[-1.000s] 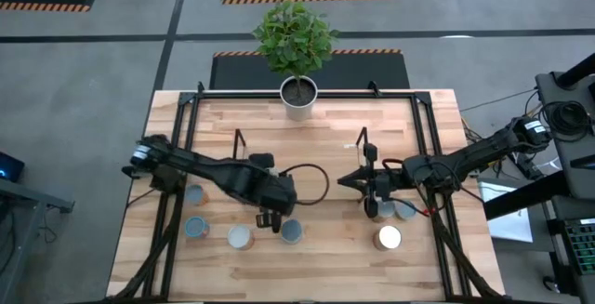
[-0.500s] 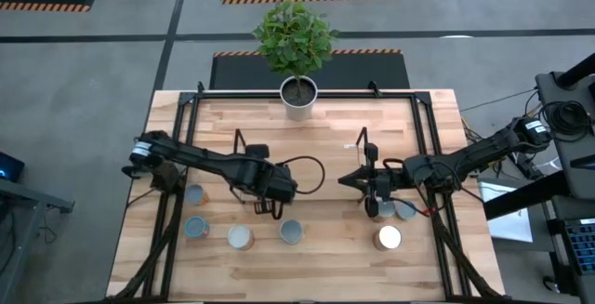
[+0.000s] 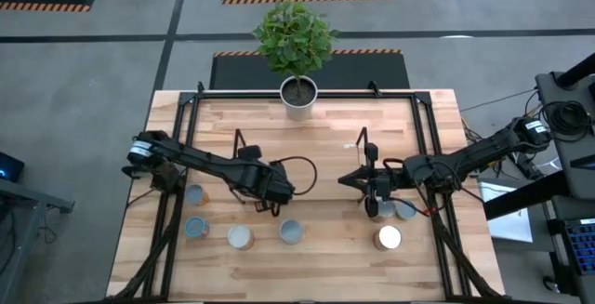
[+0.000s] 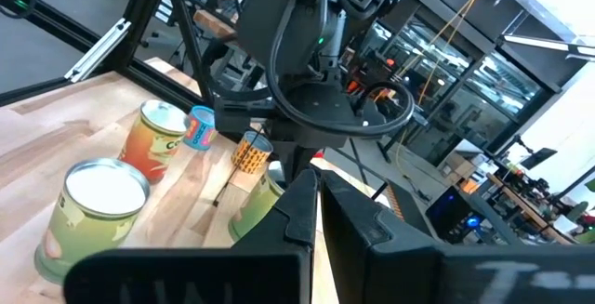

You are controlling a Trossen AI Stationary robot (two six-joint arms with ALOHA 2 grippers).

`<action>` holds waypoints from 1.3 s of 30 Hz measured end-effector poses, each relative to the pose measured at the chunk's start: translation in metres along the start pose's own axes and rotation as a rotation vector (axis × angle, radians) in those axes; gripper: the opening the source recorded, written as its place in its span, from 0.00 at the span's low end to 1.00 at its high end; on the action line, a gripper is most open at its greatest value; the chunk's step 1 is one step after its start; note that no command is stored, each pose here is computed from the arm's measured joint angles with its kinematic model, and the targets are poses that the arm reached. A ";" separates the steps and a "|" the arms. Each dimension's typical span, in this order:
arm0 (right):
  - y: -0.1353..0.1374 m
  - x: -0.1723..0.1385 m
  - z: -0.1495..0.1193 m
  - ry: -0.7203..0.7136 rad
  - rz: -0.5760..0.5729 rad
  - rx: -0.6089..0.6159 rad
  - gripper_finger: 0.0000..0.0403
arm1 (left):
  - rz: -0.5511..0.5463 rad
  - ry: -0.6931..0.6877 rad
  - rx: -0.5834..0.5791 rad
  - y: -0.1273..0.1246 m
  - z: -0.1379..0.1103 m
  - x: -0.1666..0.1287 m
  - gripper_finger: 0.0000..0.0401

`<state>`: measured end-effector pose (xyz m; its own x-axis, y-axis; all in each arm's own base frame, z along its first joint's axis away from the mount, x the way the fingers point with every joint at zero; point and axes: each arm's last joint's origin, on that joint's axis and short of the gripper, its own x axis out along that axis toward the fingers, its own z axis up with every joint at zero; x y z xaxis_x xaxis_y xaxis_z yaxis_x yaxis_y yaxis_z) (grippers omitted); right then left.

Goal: Pick and place cans onto a shelf
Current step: Put the canned oranges on the shelf

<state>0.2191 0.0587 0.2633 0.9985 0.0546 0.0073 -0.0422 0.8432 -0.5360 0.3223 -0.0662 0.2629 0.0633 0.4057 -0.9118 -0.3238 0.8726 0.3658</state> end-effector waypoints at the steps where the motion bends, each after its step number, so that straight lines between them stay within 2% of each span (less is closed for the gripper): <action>1: 0.000 0.000 0.000 0.000 0.000 0.000 0.02 | -0.001 0.001 -0.017 0.000 0.000 0.000 0.00; 10: 0.000 0.000 0.000 0.001 -0.001 -0.001 0.02 | -0.092 0.038 -0.152 -0.001 0.002 -0.008 0.00; 16: 0.000 0.000 0.000 0.001 -0.001 -0.001 0.02 | -0.099 0.058 -0.194 0.000 0.001 -0.008 0.00; 29: 0.000 0.000 0.000 0.003 0.000 -0.002 0.02 | -0.079 0.094 -0.207 0.001 -0.003 -0.009 0.00; 39: 0.000 0.000 0.000 0.003 0.000 -0.007 0.02 | -0.049 0.046 -0.190 0.001 -0.002 -0.017 0.00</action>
<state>0.2192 0.0586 0.2632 0.9986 0.0530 0.0050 -0.0419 0.8396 -0.5416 0.3189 -0.0730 0.2782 0.0414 0.3468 -0.9370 -0.4938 0.8224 0.2826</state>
